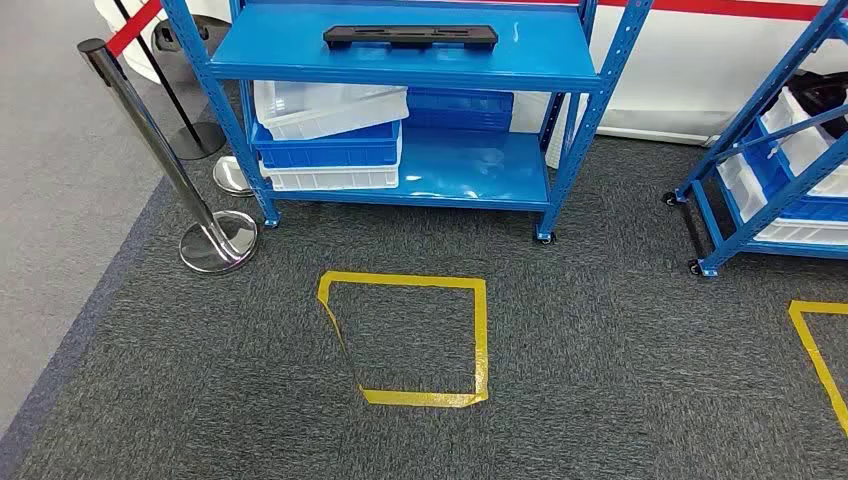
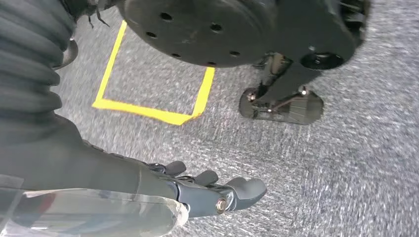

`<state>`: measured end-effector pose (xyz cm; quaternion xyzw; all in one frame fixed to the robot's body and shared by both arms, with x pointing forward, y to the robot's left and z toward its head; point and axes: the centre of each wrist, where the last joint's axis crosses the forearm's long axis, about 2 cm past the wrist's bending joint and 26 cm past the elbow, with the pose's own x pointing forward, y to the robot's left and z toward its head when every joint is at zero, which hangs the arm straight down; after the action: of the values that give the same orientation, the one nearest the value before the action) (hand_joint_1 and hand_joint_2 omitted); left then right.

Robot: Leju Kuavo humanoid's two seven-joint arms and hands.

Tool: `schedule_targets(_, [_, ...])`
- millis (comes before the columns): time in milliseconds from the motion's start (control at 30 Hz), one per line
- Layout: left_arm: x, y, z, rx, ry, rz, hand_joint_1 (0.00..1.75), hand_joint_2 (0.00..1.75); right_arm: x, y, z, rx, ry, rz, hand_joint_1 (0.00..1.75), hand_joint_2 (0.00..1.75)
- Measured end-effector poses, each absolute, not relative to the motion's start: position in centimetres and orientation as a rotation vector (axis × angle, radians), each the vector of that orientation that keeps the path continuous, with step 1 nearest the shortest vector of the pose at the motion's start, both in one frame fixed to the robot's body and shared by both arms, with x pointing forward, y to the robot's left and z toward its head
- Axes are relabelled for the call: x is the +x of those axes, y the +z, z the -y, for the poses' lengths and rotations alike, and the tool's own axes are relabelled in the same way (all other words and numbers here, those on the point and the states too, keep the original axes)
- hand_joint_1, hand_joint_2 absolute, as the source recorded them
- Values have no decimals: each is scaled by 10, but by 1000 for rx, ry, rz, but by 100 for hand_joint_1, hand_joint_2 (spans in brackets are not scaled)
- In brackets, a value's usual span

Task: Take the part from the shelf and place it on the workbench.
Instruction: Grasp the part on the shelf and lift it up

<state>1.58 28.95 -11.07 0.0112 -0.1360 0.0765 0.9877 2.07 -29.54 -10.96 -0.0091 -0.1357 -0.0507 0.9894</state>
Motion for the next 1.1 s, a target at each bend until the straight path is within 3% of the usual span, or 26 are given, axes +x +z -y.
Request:
schedule_targets(667, [58,-108,-283,73,633,345,0,0,66,-106,301,-5,-459,376,0,0])
schedule_targets(1100, [71,-106,-282,99,830,373,0,0,185,-67,328,24,-531,870,0,0])
